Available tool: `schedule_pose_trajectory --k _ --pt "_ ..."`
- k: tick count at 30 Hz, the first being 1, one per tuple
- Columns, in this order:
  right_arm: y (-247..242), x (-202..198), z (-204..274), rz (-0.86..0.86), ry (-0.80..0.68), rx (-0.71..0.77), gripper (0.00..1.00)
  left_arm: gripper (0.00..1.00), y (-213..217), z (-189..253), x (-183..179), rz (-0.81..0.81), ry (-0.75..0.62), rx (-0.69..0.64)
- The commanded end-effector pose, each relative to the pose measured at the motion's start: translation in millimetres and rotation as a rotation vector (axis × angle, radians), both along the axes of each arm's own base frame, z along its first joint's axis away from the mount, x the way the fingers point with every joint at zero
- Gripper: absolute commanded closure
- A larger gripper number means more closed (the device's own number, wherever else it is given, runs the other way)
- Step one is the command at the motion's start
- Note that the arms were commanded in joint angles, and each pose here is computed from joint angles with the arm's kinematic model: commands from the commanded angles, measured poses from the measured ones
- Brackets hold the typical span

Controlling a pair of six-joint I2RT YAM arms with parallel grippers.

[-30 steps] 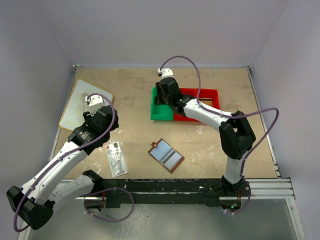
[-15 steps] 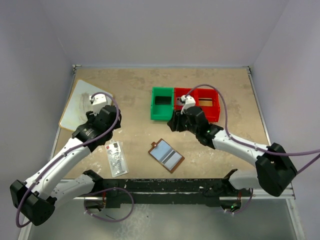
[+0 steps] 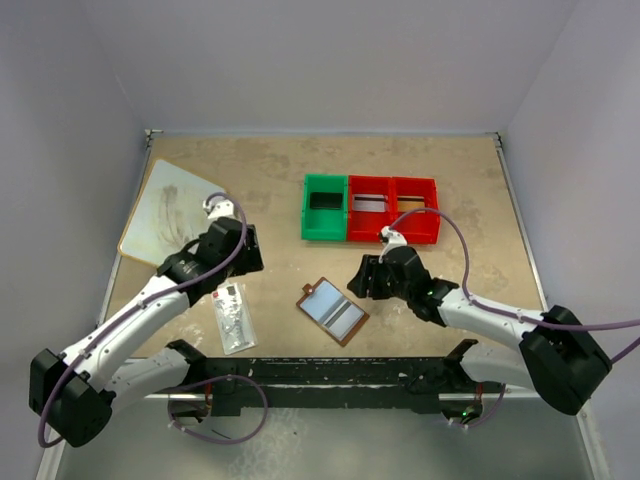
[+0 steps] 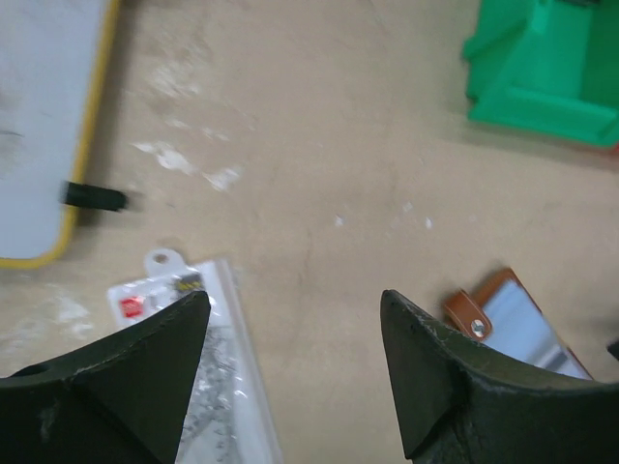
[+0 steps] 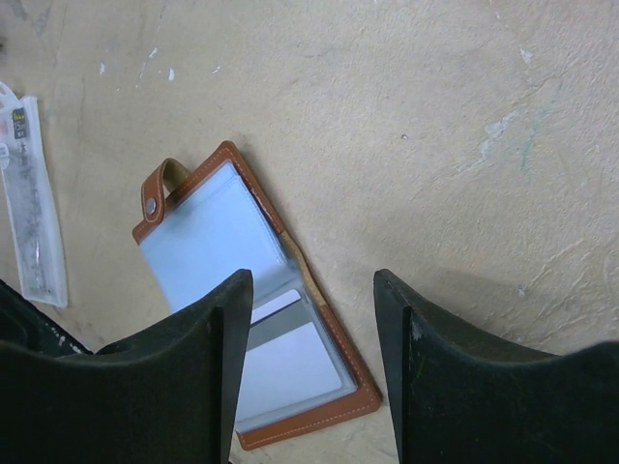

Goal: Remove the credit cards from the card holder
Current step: Adjust the card holder at the center of the board.

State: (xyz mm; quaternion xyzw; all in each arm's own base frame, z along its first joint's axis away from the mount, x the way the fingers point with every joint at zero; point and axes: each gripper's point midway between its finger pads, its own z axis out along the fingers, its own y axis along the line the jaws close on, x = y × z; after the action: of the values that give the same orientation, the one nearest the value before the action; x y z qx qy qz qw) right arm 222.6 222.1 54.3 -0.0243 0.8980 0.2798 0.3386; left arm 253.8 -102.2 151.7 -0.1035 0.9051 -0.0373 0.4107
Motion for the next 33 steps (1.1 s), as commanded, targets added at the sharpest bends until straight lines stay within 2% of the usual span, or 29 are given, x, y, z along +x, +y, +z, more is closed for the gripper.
schedule_pose_trajectory --k 1,8,12,14,16,22,27,33 --pt "1 -9 -4 0.004 0.043 0.024 0.44 0.30 -76 -25 -24 -0.245 0.141 -0.311" --pt "0 -27 -24 0.035 0.115 0.032 0.44 0.29 -142 -49 -74 -0.355 0.185 -0.429" --pt "-1 -32 -28 0.036 0.125 0.040 0.45 0.36 -155 -70 -84 -0.303 0.202 -0.447" --pt "-1 -33 -29 0.043 0.129 0.042 0.45 0.37 -169 -81 -90 -0.298 0.209 -0.482" --pt "-1 -32 -28 0.039 0.126 0.046 0.46 0.38 -175 -94 -97 -0.289 0.220 -0.461" --pt "1 -40 -26 0.062 0.135 0.066 0.49 0.42 -190 -111 -92 -0.239 0.204 -0.416" --pt "0 -52 -29 0.065 0.179 0.101 0.51 0.46 -177 -120 -74 -0.163 0.136 -0.306" --pt "3 -66 -32 0.085 0.216 0.159 0.56 0.53 -185 -115 -62 -0.185 0.102 -0.241"
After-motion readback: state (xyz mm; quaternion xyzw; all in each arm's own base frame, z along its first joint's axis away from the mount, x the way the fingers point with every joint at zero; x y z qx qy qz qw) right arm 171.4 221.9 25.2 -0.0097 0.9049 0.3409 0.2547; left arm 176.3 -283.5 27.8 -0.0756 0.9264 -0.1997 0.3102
